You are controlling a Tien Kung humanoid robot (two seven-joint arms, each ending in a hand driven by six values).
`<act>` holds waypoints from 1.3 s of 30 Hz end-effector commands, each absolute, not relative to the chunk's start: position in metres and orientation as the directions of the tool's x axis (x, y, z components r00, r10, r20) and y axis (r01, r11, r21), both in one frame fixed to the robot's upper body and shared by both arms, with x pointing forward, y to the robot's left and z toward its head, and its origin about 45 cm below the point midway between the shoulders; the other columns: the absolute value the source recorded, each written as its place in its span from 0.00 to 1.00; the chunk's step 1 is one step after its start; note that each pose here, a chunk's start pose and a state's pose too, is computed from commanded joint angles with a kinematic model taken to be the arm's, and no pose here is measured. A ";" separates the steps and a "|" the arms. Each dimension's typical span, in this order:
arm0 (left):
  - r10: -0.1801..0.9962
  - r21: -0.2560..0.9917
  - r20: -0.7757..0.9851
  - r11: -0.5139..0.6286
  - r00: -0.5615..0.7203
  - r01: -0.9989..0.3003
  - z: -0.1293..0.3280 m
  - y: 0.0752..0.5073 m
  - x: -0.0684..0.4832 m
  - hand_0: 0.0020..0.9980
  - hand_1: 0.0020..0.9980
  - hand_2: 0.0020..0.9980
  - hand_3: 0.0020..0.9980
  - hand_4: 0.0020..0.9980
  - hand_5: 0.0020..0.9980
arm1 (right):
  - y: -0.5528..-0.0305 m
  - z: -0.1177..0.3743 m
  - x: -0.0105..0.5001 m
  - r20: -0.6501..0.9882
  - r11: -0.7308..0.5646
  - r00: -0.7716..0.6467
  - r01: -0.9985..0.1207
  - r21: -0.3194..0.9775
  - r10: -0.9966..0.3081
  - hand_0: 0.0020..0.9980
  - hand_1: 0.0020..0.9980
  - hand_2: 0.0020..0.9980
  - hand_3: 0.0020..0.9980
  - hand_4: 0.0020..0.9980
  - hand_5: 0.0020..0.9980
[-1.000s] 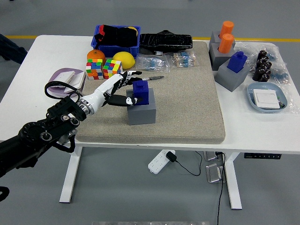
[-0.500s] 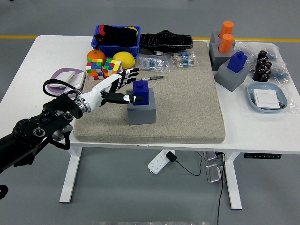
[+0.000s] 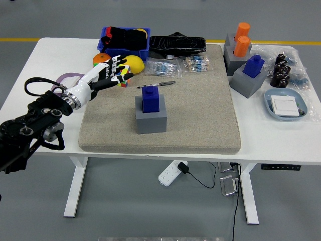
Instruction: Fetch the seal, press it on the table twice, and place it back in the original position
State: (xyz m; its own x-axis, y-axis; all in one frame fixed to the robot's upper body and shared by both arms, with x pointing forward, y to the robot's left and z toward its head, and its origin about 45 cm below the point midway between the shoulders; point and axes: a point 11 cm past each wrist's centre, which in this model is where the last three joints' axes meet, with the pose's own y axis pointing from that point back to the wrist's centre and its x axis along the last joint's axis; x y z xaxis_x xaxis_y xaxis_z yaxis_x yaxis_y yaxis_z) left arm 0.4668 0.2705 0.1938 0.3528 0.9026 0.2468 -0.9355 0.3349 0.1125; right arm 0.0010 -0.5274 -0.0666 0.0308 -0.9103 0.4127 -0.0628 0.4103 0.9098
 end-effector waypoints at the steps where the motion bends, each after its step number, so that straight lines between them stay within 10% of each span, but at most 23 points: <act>1: 0.911 0.110 0.251 0.310 0.328 -0.944 0.194 0.279 0.468 1.00 1.00 1.00 1.00 1.00 0.59 | -0.528 -0.066 0.001 0.413 0.411 0.029 -0.064 0.909 -0.910 0.76 0.67 0.67 0.62 0.77 0.50; 39: 0.929 0.152 0.334 0.116 0.162 -0.981 0.188 0.364 0.461 0.99 0.96 0.97 0.98 0.86 0.47 | -0.537 -0.060 0.011 0.434 0.431 0.030 -0.078 0.899 -0.900 0.76 0.67 0.67 0.62 0.78 0.50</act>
State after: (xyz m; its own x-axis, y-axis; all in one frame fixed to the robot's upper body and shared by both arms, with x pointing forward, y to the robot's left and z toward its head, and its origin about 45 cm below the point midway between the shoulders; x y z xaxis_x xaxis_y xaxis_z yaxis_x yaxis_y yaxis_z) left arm 0.4608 0.3644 0.1884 0.1616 0.9285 0.3342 -0.9815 0.1160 0.1524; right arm 0.0110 -0.5370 -0.0605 0.0295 -0.9003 0.4342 -0.0781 0.4310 0.8990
